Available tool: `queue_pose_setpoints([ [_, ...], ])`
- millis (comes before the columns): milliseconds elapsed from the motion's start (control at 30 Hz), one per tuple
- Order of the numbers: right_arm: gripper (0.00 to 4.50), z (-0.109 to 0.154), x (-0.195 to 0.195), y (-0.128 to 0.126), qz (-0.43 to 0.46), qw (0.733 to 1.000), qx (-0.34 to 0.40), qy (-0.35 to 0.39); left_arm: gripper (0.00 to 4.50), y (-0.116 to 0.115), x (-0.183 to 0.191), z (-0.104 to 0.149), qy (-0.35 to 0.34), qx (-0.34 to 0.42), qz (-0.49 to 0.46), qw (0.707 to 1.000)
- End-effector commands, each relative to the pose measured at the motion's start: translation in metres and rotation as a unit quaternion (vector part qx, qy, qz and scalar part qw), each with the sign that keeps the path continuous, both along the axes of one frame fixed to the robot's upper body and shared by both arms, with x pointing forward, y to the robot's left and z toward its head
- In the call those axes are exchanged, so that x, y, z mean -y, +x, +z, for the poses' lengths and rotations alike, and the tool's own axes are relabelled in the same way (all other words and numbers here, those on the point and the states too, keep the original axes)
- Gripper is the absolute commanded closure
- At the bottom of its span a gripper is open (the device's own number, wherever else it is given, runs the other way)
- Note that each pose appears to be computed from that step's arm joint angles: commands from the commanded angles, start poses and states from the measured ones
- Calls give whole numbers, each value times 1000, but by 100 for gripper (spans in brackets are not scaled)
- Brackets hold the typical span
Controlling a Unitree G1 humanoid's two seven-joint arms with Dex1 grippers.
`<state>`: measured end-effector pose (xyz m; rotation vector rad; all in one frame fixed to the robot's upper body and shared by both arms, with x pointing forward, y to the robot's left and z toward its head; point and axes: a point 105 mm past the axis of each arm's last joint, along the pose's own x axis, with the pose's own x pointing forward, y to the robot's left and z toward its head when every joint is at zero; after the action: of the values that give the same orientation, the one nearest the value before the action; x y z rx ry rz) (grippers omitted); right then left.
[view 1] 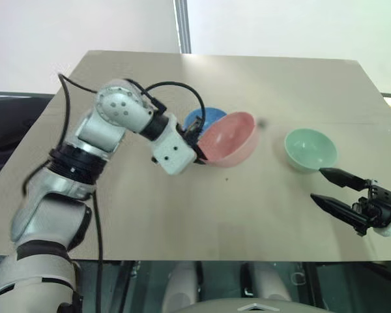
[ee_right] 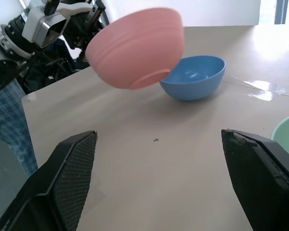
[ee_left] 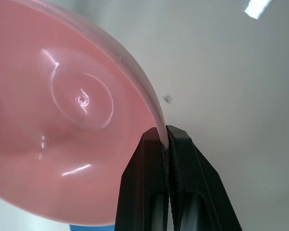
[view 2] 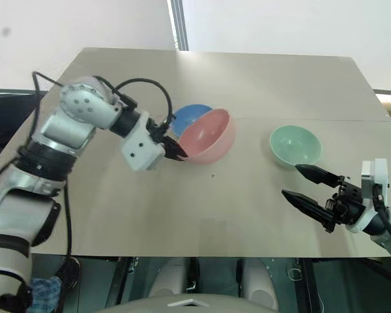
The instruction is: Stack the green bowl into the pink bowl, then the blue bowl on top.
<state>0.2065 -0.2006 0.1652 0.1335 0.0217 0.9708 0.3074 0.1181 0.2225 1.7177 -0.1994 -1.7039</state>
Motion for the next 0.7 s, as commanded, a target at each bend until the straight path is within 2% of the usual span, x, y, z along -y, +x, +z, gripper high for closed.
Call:
queue_pose_setpoints([
  [33,0,8,-3,-3,-3,1000,28,-5,447,1,-14,7,44,45,-36,997],
  [100,0,7,-4,-4,-6,1000,28,-3,447,5,-21,3,79,69,-59,993],
  [400,0,7,-9,1,-9,999,37,4,447,-9,12,-28,43,83,-204,974],
  [533,0,9,-10,2,-11,999,41,7,447,-6,13,-44,67,93,-234,965],
  [700,0,10,-10,4,-13,999,43,7,275,3,15,-51,80,92,-231,965],
])
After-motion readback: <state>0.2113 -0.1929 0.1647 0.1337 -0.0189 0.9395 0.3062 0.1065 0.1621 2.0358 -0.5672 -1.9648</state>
